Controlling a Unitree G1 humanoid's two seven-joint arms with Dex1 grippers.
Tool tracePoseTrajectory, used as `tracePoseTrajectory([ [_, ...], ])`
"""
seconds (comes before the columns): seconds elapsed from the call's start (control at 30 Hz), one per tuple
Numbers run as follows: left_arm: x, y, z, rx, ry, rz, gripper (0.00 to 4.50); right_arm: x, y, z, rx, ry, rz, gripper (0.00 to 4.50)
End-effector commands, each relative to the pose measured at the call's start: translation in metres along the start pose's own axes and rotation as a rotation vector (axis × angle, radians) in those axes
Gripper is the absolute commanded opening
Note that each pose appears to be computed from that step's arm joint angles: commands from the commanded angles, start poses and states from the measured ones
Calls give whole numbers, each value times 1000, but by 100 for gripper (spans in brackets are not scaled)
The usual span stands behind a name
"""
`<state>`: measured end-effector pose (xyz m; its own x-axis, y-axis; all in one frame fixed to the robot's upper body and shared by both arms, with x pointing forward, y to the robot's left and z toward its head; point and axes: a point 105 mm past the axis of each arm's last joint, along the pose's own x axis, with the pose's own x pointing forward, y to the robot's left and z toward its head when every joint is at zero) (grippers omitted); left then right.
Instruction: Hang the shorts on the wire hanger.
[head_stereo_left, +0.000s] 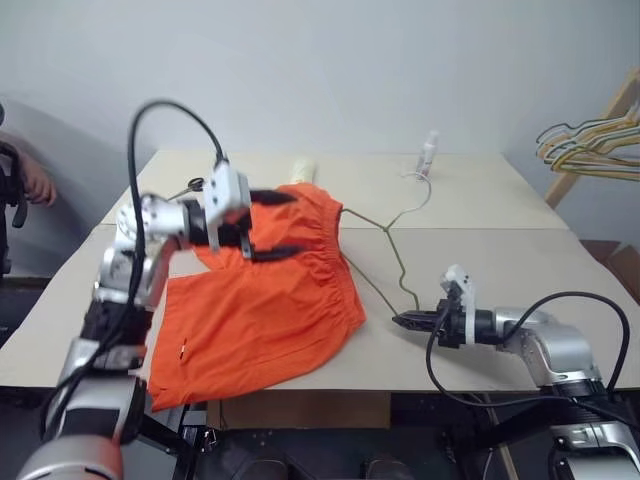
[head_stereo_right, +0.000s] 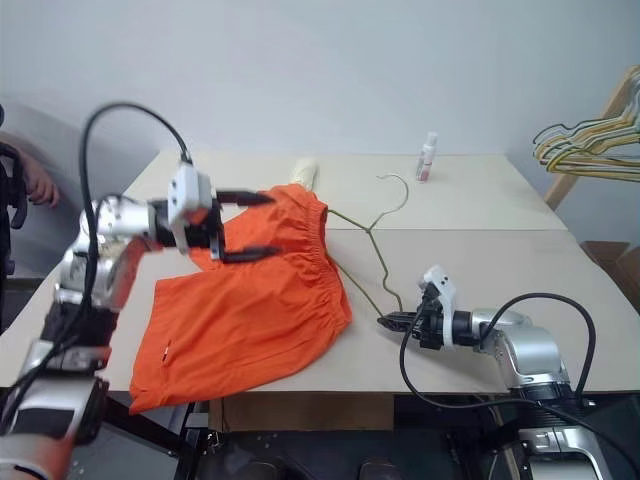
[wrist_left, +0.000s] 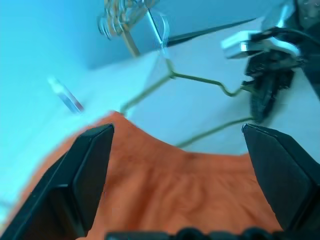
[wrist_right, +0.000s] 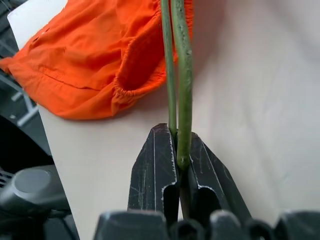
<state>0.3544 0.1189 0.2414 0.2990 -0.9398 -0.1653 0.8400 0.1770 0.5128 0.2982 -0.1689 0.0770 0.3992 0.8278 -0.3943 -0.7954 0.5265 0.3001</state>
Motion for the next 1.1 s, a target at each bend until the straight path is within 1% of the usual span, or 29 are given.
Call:
tracePoseTrajectory([
  [0.03, -4, 25, 6, 92, 89, -57, 444, 0, 6, 28, -144, -2, 9, 0],
  [0.17, -2, 46, 15, 110, 191, -158, 444, 3, 3, 39, -208, 34, -27, 0],
  [0.27, -1, 48, 13, 150, 297, -247, 444, 3, 6, 46, -277, 45, -34, 0],
  [0.37, 4, 48, 12, 134, 353, -290, 444, 4, 7, 53, -305, 35, -42, 0],
  [0.47, 7, 46, 6, 145, 429, -333, 444, 6, 9, 51, -347, 59, -49, 0],
  [0.6, 11, 44, 2, 142, 468, -362, 444, 8, 11, 49, -382, 67, -55, 0],
  [0.73, 14, 42, -2, 115, 478, -368, 444, 8, 13, 48, -434, 79, -66, 0],
  [0.9, 11, 40, -10, 82, 515, -379, 444, 8, 17, 54, -462, 58, -76, 0],
  [0.93, 11, 39, -10, 74, 518, -379, 406, 8, 17, 54, -473, 62, -77, 0],
  [0.97, 11, 39, -11, 66, 519, -380, 387, 8, 17, 54, -479, 66, -79, 0],
  [1.1, 12, 36, -16, 45, 531, -390, 257, 9, 17, 52, -507, 74, -85, 0],
])
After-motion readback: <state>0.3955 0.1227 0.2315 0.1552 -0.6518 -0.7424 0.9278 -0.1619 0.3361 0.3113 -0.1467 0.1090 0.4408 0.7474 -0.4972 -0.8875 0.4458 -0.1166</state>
